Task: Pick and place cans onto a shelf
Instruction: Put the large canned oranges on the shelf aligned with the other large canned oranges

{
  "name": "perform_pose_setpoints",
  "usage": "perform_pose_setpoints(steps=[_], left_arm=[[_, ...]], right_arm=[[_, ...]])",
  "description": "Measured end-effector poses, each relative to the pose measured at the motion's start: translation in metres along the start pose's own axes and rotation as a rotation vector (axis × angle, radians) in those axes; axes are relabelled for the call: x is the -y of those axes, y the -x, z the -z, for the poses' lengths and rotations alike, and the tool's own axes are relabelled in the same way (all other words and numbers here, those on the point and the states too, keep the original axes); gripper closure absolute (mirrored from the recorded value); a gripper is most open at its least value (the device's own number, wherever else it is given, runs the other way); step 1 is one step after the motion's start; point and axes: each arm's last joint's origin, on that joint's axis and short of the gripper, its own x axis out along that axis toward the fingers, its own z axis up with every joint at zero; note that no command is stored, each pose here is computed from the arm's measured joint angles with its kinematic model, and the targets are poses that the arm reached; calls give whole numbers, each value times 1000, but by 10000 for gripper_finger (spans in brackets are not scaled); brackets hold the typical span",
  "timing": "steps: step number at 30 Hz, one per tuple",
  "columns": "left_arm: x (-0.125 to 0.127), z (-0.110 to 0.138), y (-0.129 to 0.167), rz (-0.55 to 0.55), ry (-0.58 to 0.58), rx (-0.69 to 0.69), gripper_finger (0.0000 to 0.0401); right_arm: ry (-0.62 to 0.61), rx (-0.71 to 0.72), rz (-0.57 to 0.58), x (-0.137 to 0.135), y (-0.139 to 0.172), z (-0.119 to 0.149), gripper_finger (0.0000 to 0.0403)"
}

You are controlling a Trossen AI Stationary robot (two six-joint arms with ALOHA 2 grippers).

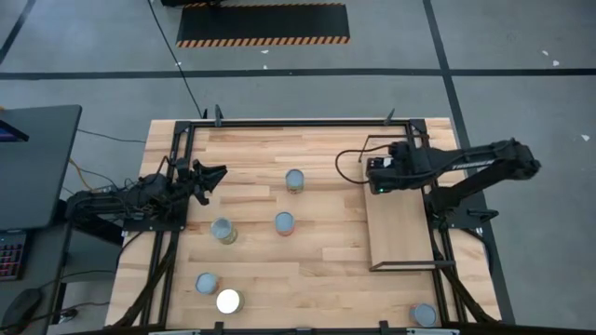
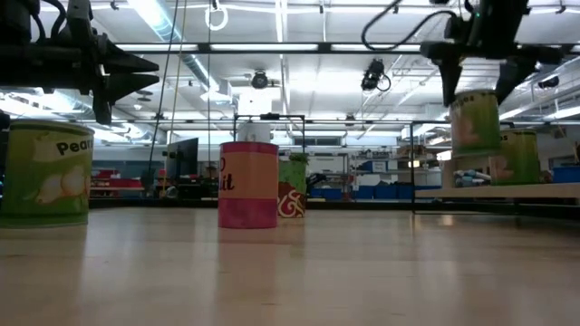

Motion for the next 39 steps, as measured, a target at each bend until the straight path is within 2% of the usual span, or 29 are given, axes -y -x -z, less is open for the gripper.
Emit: perform_pose_setpoints(steps=[3,8,18,33,39], left_arm=[[0,0,0,0,1,0,296],[0,0,0,0,1,0,296],[1,-2,0,12,12,21,296],[2,-3,0,18,15,31,296],[2,-4,0,20,17,36,296]], right_arm=[[-30,11,-5,1,-15,5,66],[-50,8,-81,-13,-32,9,66],[-19,46,45,-22,-57,5,67],[16,22,84,-17,-60,-2,39],[76,36,87,-18,-50,-10,36]])
